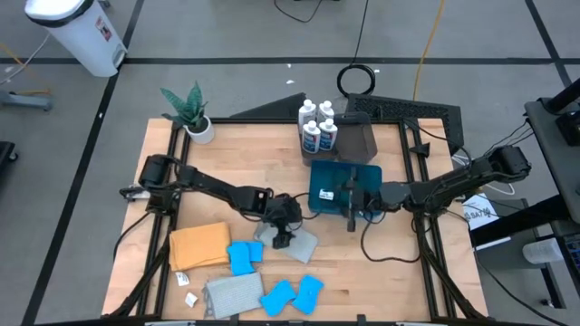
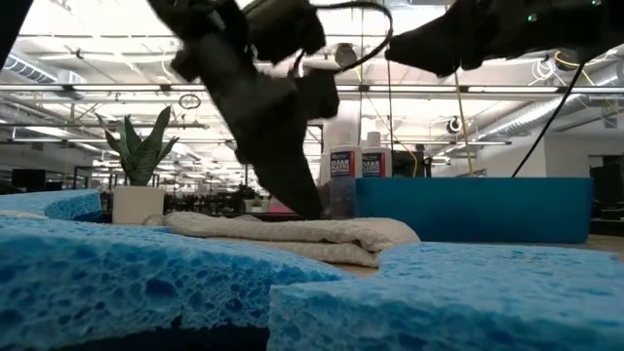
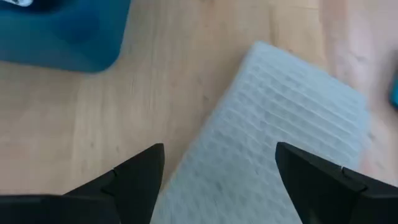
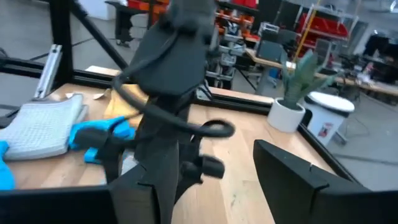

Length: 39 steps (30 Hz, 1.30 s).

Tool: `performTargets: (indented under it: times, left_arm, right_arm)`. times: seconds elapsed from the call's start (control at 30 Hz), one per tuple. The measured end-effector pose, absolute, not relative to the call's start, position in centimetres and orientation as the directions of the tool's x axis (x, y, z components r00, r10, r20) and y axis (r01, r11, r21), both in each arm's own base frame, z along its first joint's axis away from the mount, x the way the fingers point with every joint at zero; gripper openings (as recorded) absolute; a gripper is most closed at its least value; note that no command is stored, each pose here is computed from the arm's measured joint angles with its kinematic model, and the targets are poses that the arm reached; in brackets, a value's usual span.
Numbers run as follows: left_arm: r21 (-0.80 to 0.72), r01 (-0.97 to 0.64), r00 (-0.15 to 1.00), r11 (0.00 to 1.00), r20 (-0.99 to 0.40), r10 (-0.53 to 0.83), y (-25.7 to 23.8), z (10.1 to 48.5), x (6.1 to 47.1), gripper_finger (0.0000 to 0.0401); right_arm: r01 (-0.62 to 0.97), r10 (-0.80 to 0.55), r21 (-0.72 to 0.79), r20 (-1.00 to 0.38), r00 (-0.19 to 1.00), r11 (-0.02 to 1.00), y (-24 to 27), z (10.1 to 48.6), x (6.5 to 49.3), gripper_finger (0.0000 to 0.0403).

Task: Pick & Place Kitchen Items
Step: Put the black napkin into the blue bin

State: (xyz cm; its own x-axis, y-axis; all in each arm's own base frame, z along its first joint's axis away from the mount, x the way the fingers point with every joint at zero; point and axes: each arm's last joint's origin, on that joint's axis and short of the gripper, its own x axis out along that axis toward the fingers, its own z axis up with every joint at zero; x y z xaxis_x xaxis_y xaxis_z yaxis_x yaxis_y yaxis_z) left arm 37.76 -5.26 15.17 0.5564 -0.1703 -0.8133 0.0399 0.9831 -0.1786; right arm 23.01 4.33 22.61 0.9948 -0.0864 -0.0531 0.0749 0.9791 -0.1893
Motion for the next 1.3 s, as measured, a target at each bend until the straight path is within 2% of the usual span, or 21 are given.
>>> performTargets:
  times: [0.13, 0.3, 0.4, 0.53, 0.7, 0.73, 0.97, 1.17, 1.3]
  left_arm:
    - [-0.159, 0.089, 0.474, 0.983, -0.862, -0.182, -6.4, 17.2, 36.8, 0.031]
    - [-0.032, 0.208, 0.396, 0.978, -0.911, -0.114, -8.7, 17.0, 35.3, 0.0308]
    - [0.035, 0.208, 0.4, 0.977, -0.915, -0.052, -9.7, 16.8, 35.0, 0.0281]
    - [0.115, 0.174, 0.407, 0.978, -0.913, 0.035, -10.0, 16.6, 34.8, 0.0193]
    - [0.071, 0.194, 0.37, 0.978, -0.929, -0.006, -9.5, 15.9, 34.4, 0.0037]
    - [0.055, 0.191, 0.358, 0.98, -0.933, -0.018, -9.3, 15.6, 34.2, 0.0019]
    - [-0.001, 0.139, 0.315, 0.99, -0.948, -0.045, -8.1, 12.7, 34.8, 0.0011]
    - [-0.068, 0.145, 0.554, 0.987, -0.821, -0.137, -7.7, 11.7, 38.1, 0.0013]
    - [-0.072, 0.142, 0.608, 0.987, -0.78, -0.145, -7.1, 11.7, 38.9, 0.0012]
  right_arm:
    - [0.058, -0.067, -0.207, -0.037, 0.997, 0.977, 4.8, 22.8, 22.9, 0.0181]
    - [0.06, -0.07, -0.208, -0.043, 0.997, 0.976, 4.8, 22.8, 22.9, 0.0181]
    - [0.06, -0.07, -0.208, -0.043, 0.997, 0.976, 4.8, 22.8, 22.9, 0.0181]
    - [0.061, -0.071, -0.207, -0.04, 0.997, 0.976, 4.8, 22.8, 22.9, 0.018]
    - [0.062, -0.072, -0.207, -0.04, 0.997, 0.976, 4.8, 22.8, 22.9, 0.018]
    - [0.062, -0.072, -0.207, -0.04, 0.997, 0.976, 4.8, 22.8, 22.9, 0.018]
    - [0.062, -0.072, -0.207, -0.04, 0.997, 0.976, 4.8, 22.8, 22.9, 0.018]
    - [0.064, -0.073, -0.206, -0.036, 0.997, 0.977, 4.8, 22.8, 22.9, 0.018]
    - [0.062, -0.072, -0.212, -0.043, 0.996, 0.975, 4.8, 22.8, 22.9, 0.018]
